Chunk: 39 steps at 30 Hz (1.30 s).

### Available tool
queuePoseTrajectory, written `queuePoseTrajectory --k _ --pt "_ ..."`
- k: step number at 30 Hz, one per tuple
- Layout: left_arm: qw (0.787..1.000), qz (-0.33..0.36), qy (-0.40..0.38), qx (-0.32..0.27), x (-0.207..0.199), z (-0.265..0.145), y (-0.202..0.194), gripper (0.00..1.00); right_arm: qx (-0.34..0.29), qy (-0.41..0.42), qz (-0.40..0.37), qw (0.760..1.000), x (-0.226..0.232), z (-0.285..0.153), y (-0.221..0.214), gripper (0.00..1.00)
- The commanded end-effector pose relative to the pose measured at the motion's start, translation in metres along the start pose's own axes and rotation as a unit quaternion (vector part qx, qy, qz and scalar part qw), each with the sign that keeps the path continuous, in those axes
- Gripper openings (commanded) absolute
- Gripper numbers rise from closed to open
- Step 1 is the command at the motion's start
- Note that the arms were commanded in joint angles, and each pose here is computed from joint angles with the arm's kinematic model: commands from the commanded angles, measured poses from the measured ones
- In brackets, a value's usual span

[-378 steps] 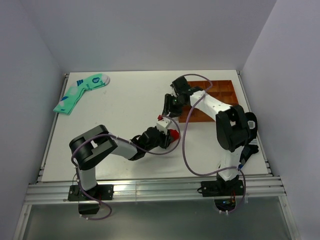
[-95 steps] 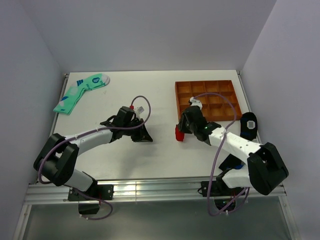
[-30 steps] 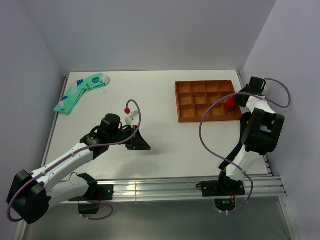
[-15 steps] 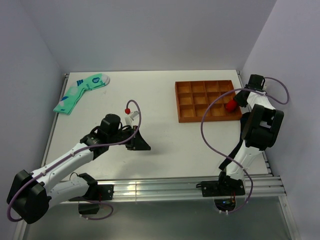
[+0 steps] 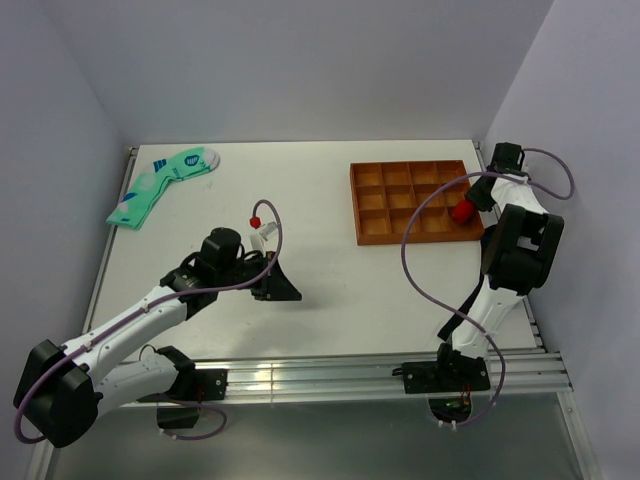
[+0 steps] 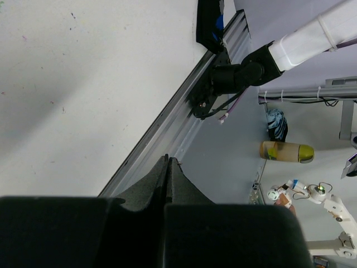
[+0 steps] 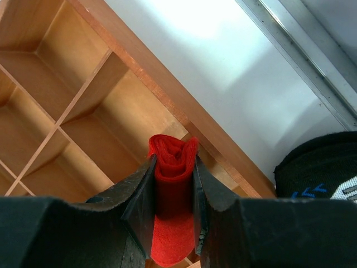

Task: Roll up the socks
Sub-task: Place the sock in the storage box.

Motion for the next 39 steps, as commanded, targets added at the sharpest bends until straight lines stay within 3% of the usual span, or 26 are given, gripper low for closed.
queuePoseTrajectory --k 1,39 --pt "1.000 0.010 -0.019 -0.008 -0.008 -0.001 0.004 0.05 0.036 -0.077 -0.029 0.996 -0.028 0.006 -0.021 0.00" --pt "1.000 0.005 -0.021 -0.012 -0.007 0.000 0.004 0.05 0.113 -0.088 -0.077 0.987 -0.042 -0.013 -0.080 0.00"
Point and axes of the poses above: each gripper's point midway between its finger pads, its own z axis out along the fingers, its own x axis along the line the jaws close on, y = z × x, the point moved 4 cm from there along -z, back along the fingers, and after that the axes turned 10 degrees about z, right-handed, at the moved point
